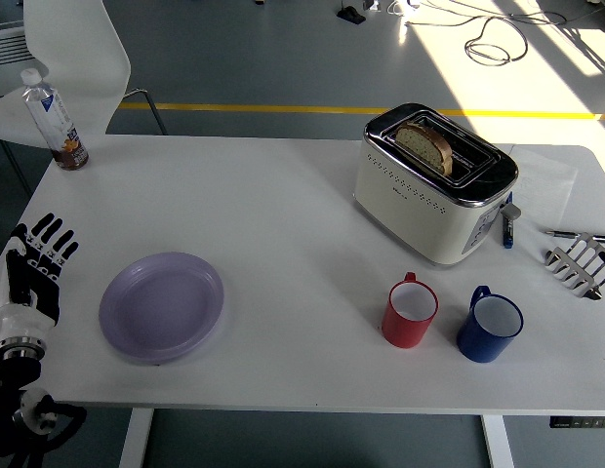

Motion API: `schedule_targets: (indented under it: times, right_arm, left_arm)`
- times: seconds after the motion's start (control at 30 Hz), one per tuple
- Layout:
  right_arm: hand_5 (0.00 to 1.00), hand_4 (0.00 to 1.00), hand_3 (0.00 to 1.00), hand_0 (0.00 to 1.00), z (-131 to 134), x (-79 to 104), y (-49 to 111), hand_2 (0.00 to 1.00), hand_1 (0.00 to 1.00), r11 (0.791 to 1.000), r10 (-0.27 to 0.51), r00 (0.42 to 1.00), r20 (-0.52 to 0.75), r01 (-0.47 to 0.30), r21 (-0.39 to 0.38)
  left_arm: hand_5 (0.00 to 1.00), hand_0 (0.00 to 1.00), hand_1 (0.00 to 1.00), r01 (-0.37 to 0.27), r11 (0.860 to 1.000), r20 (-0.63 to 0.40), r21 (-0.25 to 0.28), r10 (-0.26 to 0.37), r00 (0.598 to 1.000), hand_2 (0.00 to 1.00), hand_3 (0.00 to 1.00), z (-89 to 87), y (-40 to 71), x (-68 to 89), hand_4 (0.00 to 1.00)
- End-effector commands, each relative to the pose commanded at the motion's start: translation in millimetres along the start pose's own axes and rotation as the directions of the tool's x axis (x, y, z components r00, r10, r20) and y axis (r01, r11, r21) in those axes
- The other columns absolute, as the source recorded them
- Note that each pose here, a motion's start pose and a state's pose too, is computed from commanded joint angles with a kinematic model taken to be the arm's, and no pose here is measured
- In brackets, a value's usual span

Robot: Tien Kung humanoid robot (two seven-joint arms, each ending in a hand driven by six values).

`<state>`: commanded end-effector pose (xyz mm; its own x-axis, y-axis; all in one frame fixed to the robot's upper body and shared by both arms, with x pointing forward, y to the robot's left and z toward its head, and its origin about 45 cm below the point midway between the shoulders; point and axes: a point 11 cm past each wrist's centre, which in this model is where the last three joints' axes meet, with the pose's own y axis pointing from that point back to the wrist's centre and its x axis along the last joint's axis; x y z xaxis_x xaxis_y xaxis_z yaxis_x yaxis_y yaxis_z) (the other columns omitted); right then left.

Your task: Push plate across desktop,pick up the break from the machine,place the break in the plate

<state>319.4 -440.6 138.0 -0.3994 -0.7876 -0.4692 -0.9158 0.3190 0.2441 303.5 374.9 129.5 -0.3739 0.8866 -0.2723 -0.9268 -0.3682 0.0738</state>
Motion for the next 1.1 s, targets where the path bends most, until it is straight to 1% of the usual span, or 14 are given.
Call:
schedule_targets:
  times: [0.03, 0.07, 0.1, 0.2, 0.27, 0.3, 0.57, 0.67, 0.77, 0.9, 1.07, 1.1]
  right_arm:
    - [0.524, 0.498, 0.708, 0.749, 0.0, 0.0, 0.0, 0.711, 0.701, 1.000, 0.000, 1.000, 0.000, 0.000, 0.000]
    - [0.524, 0.498, 0.708, 0.749, 0.7, -0.4, -0.1, 0.711, 0.701, 1.000, 0.000, 1.000, 0.000, 0.000, -0.002]
    - [0.524, 0.498, 0.708, 0.749, 1.0, -0.5, -0.1, 0.710, 0.701, 1.000, -0.001, 1.000, 0.000, 0.001, -0.003]
    - [0.524, 0.498, 0.708, 0.749, 0.7, 0.1, 0.1, 0.710, 0.701, 1.000, 0.001, 1.000, 0.000, -0.001, -0.002]
    - [0.524, 0.498, 0.708, 0.749, 0.3, -0.2, -0.1, 0.710, 0.701, 1.000, 0.001, 1.000, 0.001, -0.001, -0.001]
    - [0.523, 0.498, 0.708, 0.749, 0.4, -0.5, -0.1, 0.709, 0.703, 1.000, 0.000, 1.000, 0.001, 0.000, -0.001]
    - [0.524, 0.498, 0.708, 0.749, 1.4, -1.8, -0.5, 0.709, 0.701, 1.000, -0.001, 1.000, 0.004, 0.001, -0.002]
    - [0.524, 0.498, 0.708, 0.749, 0.2, -3.9, -1.6, 0.709, 0.701, 1.000, -0.005, 1.000, 0.007, 0.005, 0.002]
    - [0.525, 0.498, 0.708, 0.749, 0.0, -3.9, -1.7, 0.709, 0.702, 1.000, -0.005, 1.000, 0.007, 0.005, 0.003]
    - [0.524, 0.498, 0.708, 0.749, -0.1, -3.1, -1.4, 0.709, 0.702, 1.000, -0.004, 1.000, 0.006, 0.004, 0.002]
    - [0.524, 0.498, 0.708, 0.749, -0.5, -5.5, -2.4, 0.709, 0.702, 1.000, -0.007, 1.000, 0.010, 0.007, 0.004]
    - [0.524, 0.499, 0.708, 0.749, -0.8, -5.9, -2.7, 0.709, 0.702, 1.000, -0.008, 1.000, 0.011, 0.008, 0.005]
  left_arm:
    - [0.998, 0.856, 0.846, 0.000, 1.000, 0.000, 0.000, 0.000, 1.000, 0.863, 0.778, 0.0, 0.0, 0.1, 0.524]
    - [0.998, 0.856, 0.846, -0.019, 1.000, 0.028, -0.009, 0.019, 0.999, 0.863, 0.778, -2.4, 0.6, 4.1, 0.524]
    - [0.998, 0.916, 0.911, -0.028, 0.999, 0.042, -0.016, 0.029, 0.999, 0.938, 0.851, -3.3, 1.0, 6.2, 0.525]
    - [0.998, 0.916, 0.911, -0.051, 0.998, 0.078, -0.029, 0.053, 0.995, 0.938, 0.851, -9.1, 3.0, 11.6, 0.525]
    - [0.998, 0.916, 0.911, -0.051, 0.998, 0.087, -0.029, 0.053, 0.995, 0.938, 0.851, -12.2, 3.9, 12.4, 0.525]
    - [0.998, 0.925, 0.921, -0.047, 0.999, 0.090, -0.025, 0.049, 0.995, 0.948, 0.867, -14.8, 4.6, 12.3, 0.525]
    - [0.998, 0.911, 0.916, -0.029, 1.000, 0.100, 0.001, 0.029, 0.995, 0.951, 0.873, -26.4, 6.8, 11.6, 0.527]
    - [0.998, 0.911, 0.916, -0.026, 0.999, 0.102, 0.035, 0.022, 0.995, 0.951, 0.873, -36.7, 7.6, 13.6, 0.527]
    - [0.998, 0.906, 0.913, -0.019, 0.998, 0.106, 0.055, 0.013, 0.994, 0.948, 0.872, -43.2, 9.7, 14.2, 0.527]
    - [0.998, 0.899, 0.909, -0.011, 0.997, 0.114, 0.075, 0.003, 0.993, 0.944, 0.870, -49.3, 11.4, 14.7, 0.533]
    - [0.998, 0.899, 0.909, 0.005, 0.996, 0.112, 0.086, -0.015, 0.994, 0.944, 0.870, -51.3, 11.0, 12.3, 0.533]
    - [0.998, 0.882, 0.888, 0.014, 0.995, 0.105, 0.096, -0.024, 0.994, 0.935, 0.868, -52.7, 11.2, 11.6, 0.540]
